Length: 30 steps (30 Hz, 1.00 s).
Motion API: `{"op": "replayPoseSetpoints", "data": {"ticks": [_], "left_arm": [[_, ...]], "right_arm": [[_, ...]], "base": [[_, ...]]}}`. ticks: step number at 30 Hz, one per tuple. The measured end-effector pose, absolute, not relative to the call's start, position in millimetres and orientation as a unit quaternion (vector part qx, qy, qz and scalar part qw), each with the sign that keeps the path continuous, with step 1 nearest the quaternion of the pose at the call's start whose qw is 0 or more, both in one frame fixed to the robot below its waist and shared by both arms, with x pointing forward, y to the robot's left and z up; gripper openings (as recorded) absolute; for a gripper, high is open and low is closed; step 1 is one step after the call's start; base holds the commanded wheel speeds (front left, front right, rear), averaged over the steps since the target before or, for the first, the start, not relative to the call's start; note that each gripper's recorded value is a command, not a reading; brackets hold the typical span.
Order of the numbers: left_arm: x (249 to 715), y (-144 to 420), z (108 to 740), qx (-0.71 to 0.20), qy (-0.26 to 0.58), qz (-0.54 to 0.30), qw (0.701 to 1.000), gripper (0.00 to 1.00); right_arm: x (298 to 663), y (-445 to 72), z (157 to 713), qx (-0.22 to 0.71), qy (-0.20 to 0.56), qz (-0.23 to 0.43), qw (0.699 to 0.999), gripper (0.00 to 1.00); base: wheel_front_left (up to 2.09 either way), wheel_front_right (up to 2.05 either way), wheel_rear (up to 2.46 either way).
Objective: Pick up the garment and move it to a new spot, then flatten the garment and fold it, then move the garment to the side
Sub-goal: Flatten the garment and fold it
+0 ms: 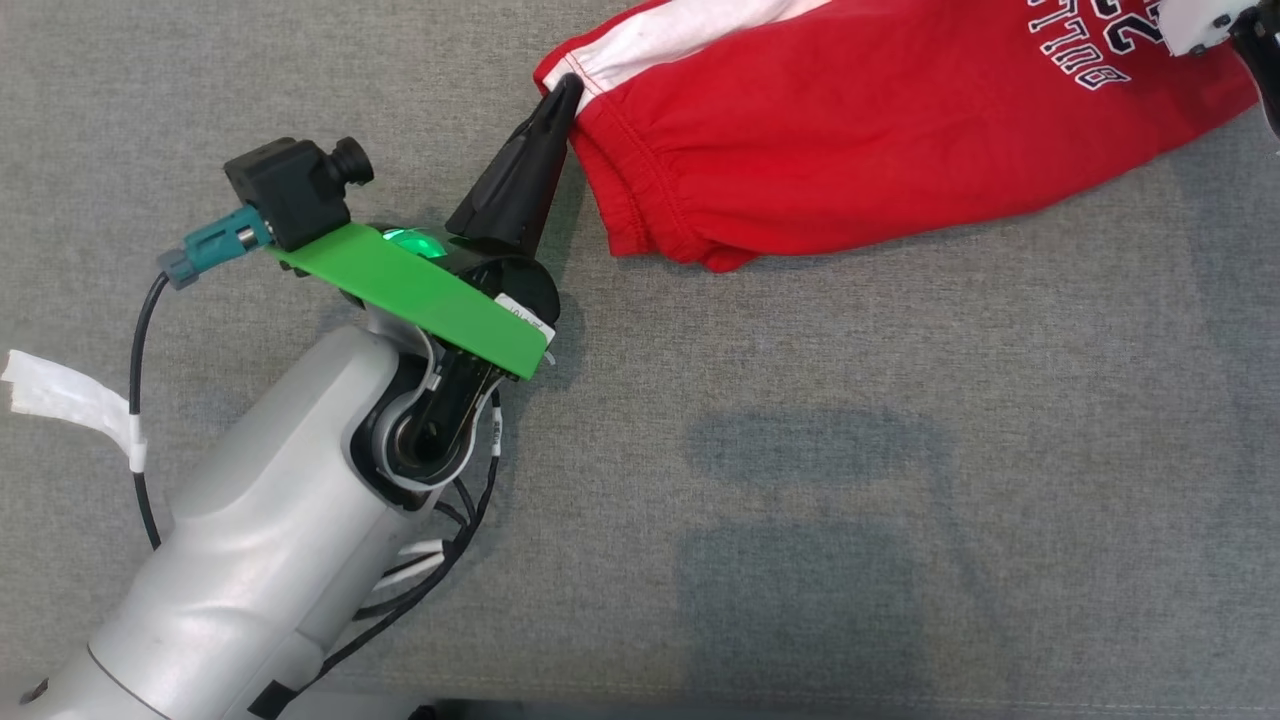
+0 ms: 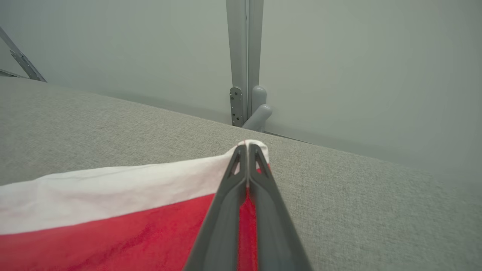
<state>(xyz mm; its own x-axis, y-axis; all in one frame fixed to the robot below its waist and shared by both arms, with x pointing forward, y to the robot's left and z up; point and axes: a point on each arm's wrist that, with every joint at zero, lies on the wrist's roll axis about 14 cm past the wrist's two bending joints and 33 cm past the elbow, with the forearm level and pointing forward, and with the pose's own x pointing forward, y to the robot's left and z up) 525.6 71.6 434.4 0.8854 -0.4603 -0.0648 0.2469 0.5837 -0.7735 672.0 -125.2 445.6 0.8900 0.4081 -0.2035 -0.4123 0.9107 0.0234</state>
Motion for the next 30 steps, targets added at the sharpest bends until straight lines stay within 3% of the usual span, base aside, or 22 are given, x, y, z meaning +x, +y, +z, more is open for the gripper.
{"op": "replayPoseSetpoints", "data": {"ticks": [11, 12, 13, 14, 15, 16, 23, 30], "left_arm": [[527, 69, 430, -0.409, 0.133, -0.2, 0.88, 0.0], [527, 68, 430, -0.408, 0.133, -0.2, 0.881, 0.07], [528, 68, 430, -0.406, 0.133, -0.201, 0.882, 0.2], [529, 68, 430, -0.401, 0.132, -0.202, 0.884, 0.35], [530, 69, 430, -0.398, 0.131, -0.201, 0.885, 0.81], [531, 70, 430, -0.393, 0.129, -0.2, 0.888, 1.0], [534, 81, 434, -0.338, 0.104, -0.194, 0.915, 1.0], [515, 96, 443, -0.24, 0.064, -0.17, 0.954, 1.0]], "right_arm": [[691, -109, 445, -0.036, 0.095, 0.227, 0.969, 0.01], [692, -108, 444, -0.037, 0.094, 0.228, 0.968, 0.16], [692, -107, 444, -0.038, 0.091, 0.229, 0.968, 0.33], [693, -106, 445, -0.038, 0.088, 0.229, 0.969, 0.73], [694, -106, 446, -0.038, 0.084, 0.229, 0.969, 1.0], [694, -105, 448, -0.039, 0.076, 0.229, 0.97, 1.0], [690, -111, 472, -0.01, 0.026, 0.217, 0.976, 1.0], [651, -125, 476, 0.046, 0.019, 0.209, 0.977, 1.0]], "base": [[0.0, 0.0, 0.0], [0.0, 0.0, 0.0], [0.0, 0.0, 0.0], [0.0, 0.0, 0.0], [0.0, 0.0, 0.0], [0.0, 0.0, 0.0], [0.0, 0.0, 0.0], [0.0, 0.0, 0.0]]}}
